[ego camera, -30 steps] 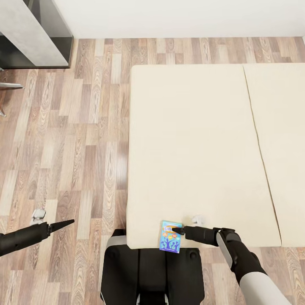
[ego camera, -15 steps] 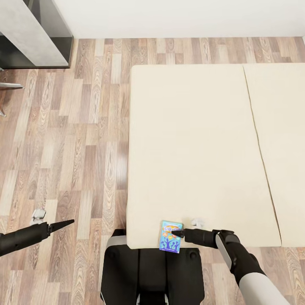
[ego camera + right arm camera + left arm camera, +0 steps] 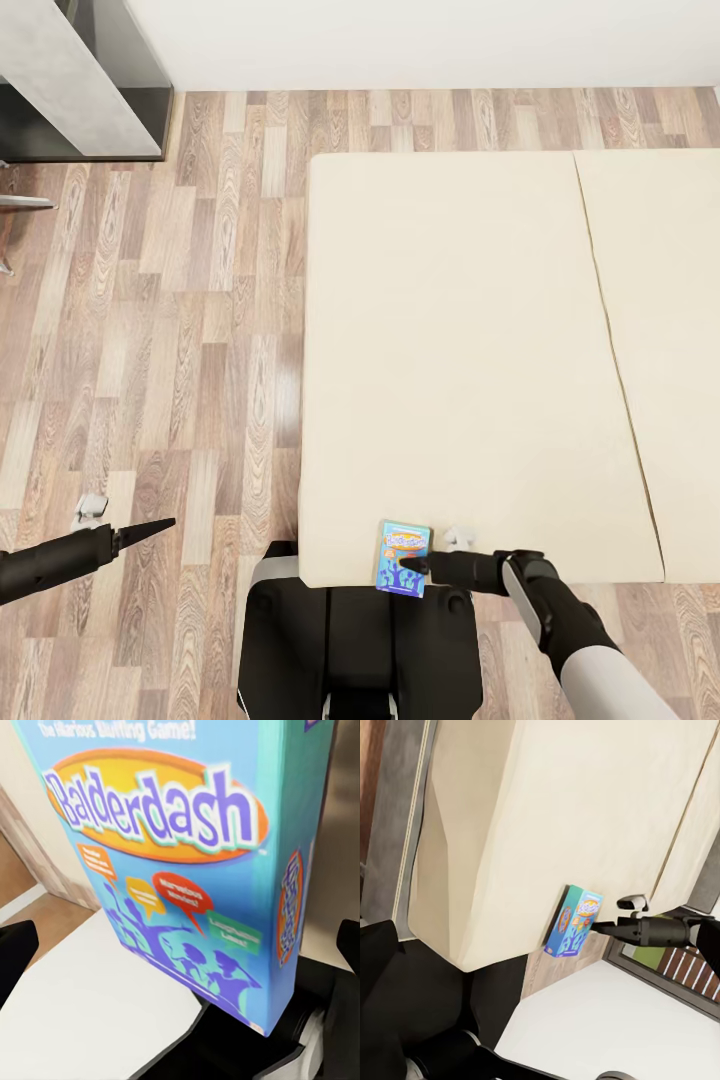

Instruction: Put all the toys in the child's room - the three board games (two on the bed and one on the table), the two jigsaw puzzles on the table, and the tennis ball on the table - inside the toy box on the table in the child's room.

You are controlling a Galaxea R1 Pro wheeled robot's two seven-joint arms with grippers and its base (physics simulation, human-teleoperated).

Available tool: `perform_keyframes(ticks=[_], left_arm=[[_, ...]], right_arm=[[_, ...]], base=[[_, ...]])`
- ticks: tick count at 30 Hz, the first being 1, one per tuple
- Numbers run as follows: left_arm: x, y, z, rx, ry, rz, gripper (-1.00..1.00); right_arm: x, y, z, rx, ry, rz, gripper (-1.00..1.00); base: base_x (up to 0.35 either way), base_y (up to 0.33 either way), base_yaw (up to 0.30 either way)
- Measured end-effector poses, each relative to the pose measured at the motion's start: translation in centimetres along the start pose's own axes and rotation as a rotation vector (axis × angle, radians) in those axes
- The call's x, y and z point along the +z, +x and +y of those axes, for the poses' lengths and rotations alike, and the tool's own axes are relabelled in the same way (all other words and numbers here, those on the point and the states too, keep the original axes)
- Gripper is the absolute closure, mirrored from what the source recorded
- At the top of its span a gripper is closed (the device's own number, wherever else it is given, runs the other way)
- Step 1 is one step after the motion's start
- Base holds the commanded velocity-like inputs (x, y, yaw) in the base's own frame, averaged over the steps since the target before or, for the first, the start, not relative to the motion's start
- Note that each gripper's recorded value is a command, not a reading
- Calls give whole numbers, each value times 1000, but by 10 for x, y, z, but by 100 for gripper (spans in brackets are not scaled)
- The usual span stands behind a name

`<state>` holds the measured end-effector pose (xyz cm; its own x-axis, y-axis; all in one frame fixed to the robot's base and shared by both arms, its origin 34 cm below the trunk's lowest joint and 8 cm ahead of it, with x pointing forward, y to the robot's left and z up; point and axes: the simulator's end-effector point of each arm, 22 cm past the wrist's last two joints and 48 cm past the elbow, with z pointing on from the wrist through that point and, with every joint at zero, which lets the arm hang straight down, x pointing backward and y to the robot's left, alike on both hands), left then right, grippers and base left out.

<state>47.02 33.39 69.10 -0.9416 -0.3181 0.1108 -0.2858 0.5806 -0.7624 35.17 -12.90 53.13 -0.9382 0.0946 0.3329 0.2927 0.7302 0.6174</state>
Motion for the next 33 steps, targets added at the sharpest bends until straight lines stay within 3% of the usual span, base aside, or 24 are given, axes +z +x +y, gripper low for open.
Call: perform_keyframes(ticks=[33], left_arm=[[0, 0, 0, 3, 2, -1, -100]], right_arm=[[4, -5, 6, 2, -4, -15, -100]], base=[[0, 0, 0]])
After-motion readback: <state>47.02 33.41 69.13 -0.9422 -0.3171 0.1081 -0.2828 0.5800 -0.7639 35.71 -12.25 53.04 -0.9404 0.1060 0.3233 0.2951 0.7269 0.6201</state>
